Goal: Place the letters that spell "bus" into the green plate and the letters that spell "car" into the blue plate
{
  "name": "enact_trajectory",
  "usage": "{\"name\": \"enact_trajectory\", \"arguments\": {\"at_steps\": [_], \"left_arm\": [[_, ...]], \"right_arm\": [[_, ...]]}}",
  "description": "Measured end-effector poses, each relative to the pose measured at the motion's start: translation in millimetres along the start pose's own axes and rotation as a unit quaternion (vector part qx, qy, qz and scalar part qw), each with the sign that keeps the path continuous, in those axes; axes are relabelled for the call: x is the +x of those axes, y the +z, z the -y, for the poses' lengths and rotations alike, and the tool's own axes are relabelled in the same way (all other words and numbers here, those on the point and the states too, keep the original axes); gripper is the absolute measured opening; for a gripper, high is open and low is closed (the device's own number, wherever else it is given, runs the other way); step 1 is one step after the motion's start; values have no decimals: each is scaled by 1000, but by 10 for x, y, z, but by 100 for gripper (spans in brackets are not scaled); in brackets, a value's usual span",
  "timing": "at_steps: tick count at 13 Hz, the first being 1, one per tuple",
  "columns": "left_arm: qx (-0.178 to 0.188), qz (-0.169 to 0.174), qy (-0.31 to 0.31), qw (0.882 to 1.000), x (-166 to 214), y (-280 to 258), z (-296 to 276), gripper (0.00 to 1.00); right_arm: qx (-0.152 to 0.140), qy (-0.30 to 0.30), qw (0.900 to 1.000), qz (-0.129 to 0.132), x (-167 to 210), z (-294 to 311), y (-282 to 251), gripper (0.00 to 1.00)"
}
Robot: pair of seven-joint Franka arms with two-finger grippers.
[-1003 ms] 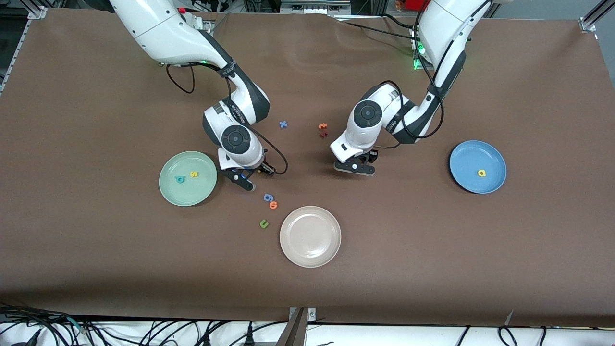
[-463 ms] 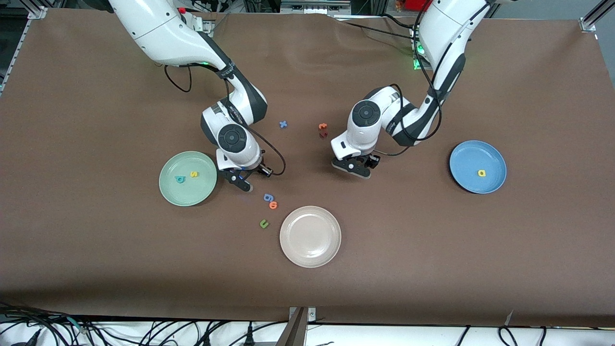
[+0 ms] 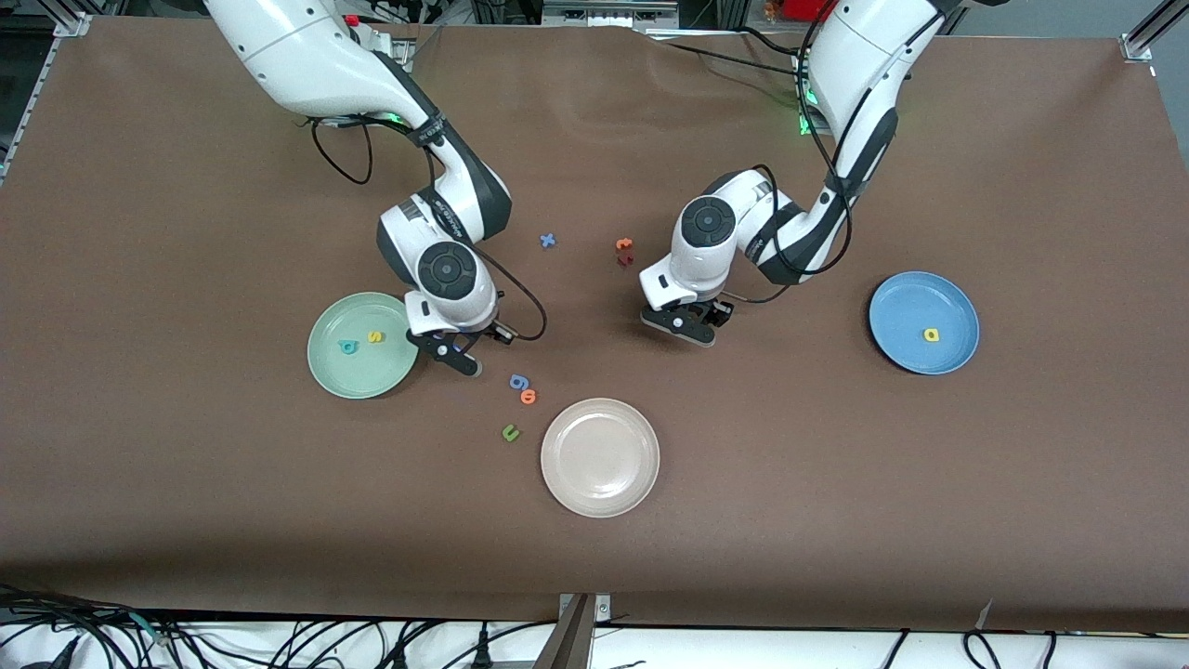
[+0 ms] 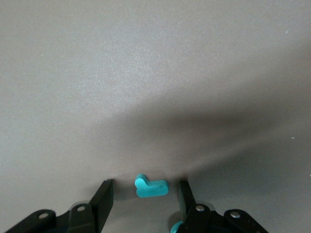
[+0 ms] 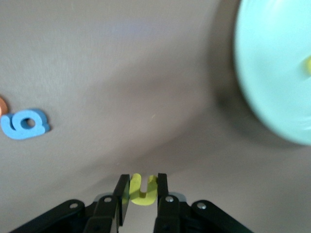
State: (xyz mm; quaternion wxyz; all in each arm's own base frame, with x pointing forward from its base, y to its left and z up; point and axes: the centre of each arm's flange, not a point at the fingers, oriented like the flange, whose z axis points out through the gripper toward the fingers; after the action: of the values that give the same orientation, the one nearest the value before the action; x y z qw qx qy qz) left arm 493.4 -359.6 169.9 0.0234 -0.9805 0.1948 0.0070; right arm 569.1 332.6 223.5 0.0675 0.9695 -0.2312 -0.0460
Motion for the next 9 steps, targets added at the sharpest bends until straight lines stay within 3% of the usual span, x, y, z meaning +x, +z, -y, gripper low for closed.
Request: {"name": "enact_trajectory", "arguments": {"at_steps": [1,3,4,9], "left_arm": [[-1,-2,1,1000,4,-8,-10,57],[-5,-9,3,1000,14,-30,-39,33],[-4,-11,3,1000,20,-39,-26,29],[6,-16,12,1000,105,-57,239,30]], "right_arm": [[-10,-16,1000,-2,137,-92,-142,27],[-29,-47,998,-5,416,-340,-306,27],[-42,-62,997,-1,553,-487,-308,27],[-81,-76,993,41,908,-1062,163,27]]}}
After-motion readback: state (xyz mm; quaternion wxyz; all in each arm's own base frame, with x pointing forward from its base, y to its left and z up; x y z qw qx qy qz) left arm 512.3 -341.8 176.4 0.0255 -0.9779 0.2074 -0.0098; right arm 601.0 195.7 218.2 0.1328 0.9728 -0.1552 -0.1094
